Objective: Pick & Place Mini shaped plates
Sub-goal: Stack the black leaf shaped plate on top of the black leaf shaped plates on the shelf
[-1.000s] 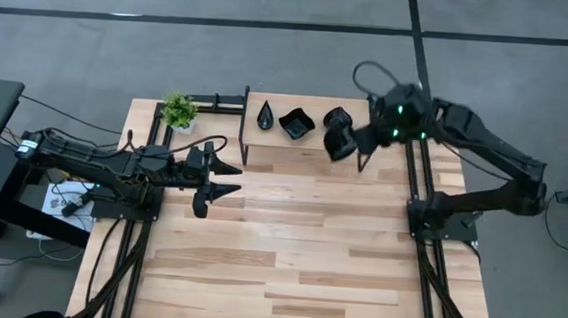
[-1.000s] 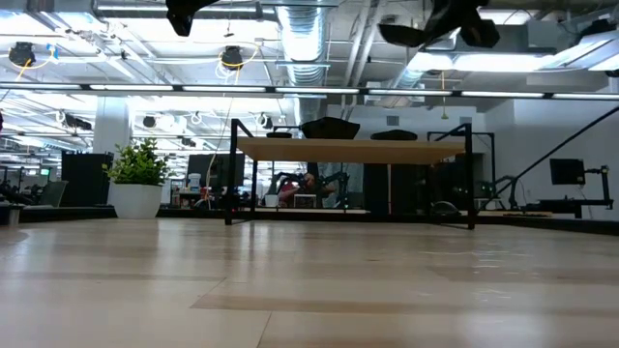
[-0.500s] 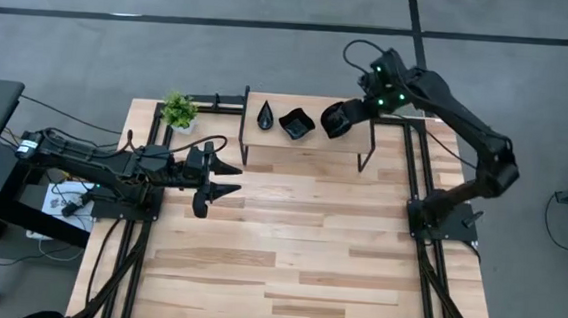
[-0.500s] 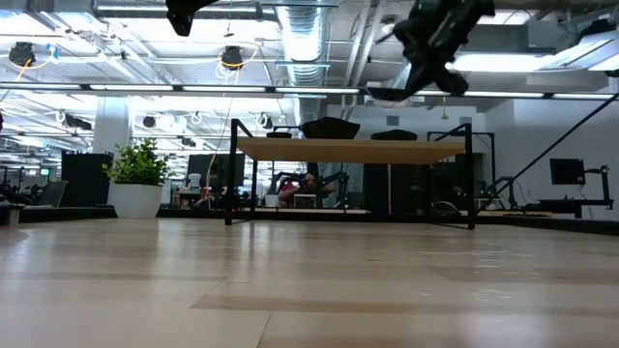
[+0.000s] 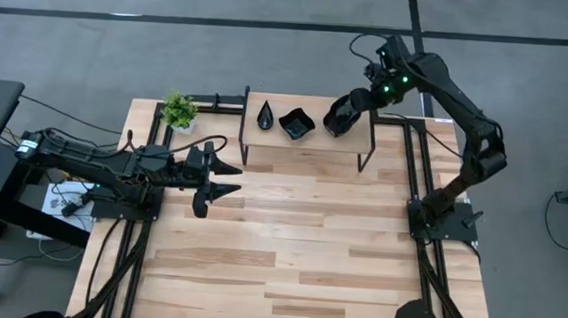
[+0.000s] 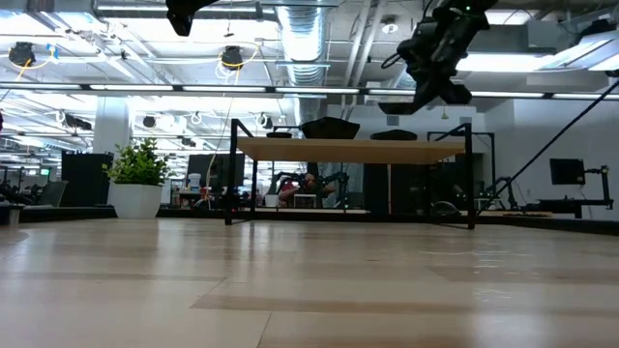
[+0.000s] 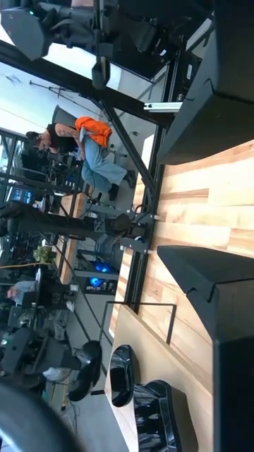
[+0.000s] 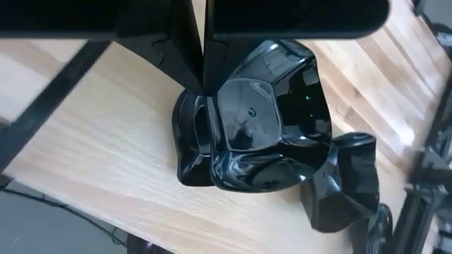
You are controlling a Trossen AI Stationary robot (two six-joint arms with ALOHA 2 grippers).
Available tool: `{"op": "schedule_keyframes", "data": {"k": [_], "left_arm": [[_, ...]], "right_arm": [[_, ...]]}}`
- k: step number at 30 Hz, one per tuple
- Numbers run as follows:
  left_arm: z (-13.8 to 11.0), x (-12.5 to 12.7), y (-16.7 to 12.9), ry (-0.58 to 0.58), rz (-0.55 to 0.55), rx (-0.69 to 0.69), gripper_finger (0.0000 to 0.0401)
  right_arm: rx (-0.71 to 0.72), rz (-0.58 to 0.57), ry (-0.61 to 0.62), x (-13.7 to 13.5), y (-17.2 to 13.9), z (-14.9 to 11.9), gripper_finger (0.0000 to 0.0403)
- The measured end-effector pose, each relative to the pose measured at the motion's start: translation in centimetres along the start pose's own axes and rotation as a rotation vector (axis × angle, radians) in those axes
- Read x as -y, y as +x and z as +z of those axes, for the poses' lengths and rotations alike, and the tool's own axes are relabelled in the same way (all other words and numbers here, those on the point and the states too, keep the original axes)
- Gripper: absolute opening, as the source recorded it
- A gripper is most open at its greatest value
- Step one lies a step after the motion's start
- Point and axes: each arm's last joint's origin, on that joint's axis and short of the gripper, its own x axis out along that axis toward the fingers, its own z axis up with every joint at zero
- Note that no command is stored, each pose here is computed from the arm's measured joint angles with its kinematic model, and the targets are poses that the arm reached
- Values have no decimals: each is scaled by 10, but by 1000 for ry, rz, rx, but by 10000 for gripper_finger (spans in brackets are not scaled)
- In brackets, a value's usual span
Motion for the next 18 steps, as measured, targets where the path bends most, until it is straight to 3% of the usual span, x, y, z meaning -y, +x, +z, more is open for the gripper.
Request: {"op": "schedule_keyframes", "data": {"k": [6, 12, 18], "left_arm": [[0, -1, 0, 0, 4, 1, 200], [0, -1, 0, 0, 4, 1, 200], [0, -1, 0, 0, 6, 1, 200]], "right_arm": [[-28, -7, -44, -7, -7, 19, 0], [-155, -21, -35, 0, 10, 25, 0], [-165, -13, -61, -5, 22, 28, 0]]}}
